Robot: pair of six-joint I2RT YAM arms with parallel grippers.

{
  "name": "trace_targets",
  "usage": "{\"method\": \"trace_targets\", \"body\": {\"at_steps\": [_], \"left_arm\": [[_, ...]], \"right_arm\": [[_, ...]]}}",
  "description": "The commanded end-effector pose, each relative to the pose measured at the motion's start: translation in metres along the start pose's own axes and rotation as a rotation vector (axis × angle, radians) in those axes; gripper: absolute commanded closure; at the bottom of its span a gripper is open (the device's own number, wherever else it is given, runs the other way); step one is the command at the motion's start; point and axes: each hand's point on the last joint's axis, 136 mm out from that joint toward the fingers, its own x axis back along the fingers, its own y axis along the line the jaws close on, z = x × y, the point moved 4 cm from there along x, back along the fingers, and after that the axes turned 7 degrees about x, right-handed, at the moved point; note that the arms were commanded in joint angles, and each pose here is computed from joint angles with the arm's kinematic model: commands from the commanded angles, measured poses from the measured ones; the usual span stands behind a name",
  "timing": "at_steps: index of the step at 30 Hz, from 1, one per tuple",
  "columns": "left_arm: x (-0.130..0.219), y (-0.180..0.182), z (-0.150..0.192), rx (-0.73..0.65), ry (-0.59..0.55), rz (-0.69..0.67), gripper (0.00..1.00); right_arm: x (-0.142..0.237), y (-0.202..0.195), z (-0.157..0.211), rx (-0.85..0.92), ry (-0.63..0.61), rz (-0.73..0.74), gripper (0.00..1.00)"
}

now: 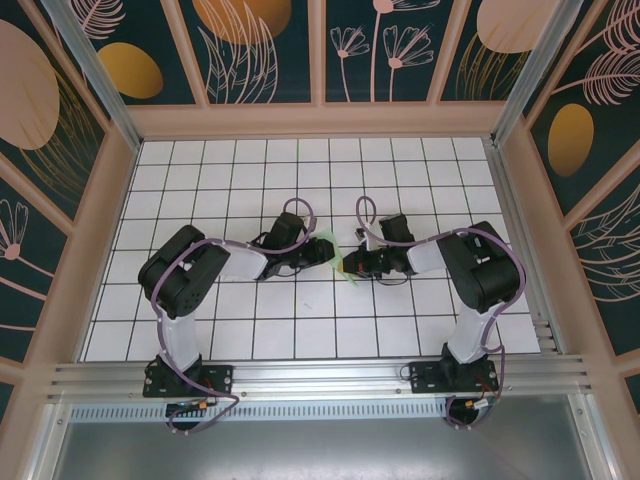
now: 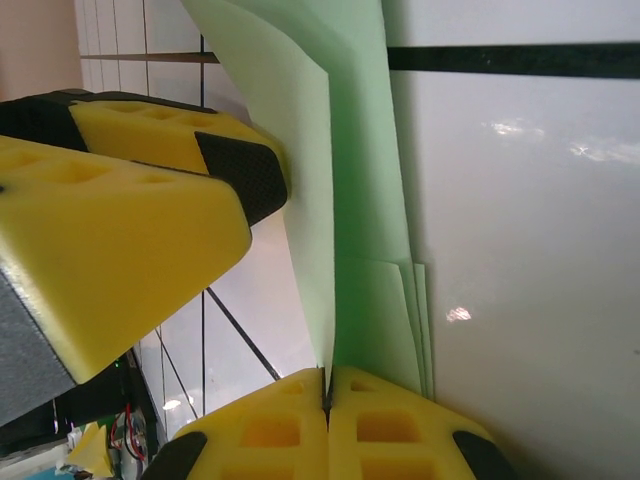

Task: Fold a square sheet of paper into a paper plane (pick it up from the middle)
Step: Fold the wing for the fifth time at the center of the table.

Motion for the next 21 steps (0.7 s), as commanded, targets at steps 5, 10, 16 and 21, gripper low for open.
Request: {"method": "trace_targets", "body": {"at_steps": [5, 10, 16, 21], "left_arm": [[-0.007, 0.015, -0.001, -0.003, 0.001, -0.106, 0.66], [-0.01, 0.032, 0.0, 0.057, 0.006, -0.208, 0.66], [-0.01, 0.047, 0.001, 0.089, 0.013, -0.317, 0.67], [-0.012, 0.048, -0.001, 0.084, 0.017, -0.341, 0.66]], "right_arm": [[-0.009, -0.029, 0.015, -0.061, 0.041, 0.128, 1.0], [-0.003, -0.014, 0.003, -0.016, 0.008, 0.092, 0.99], [0.005, 0.008, -0.014, 0.041, -0.023, 0.05, 0.9], [0.011, 0.021, -0.021, 0.069, -0.034, 0.035, 0.82]]}}
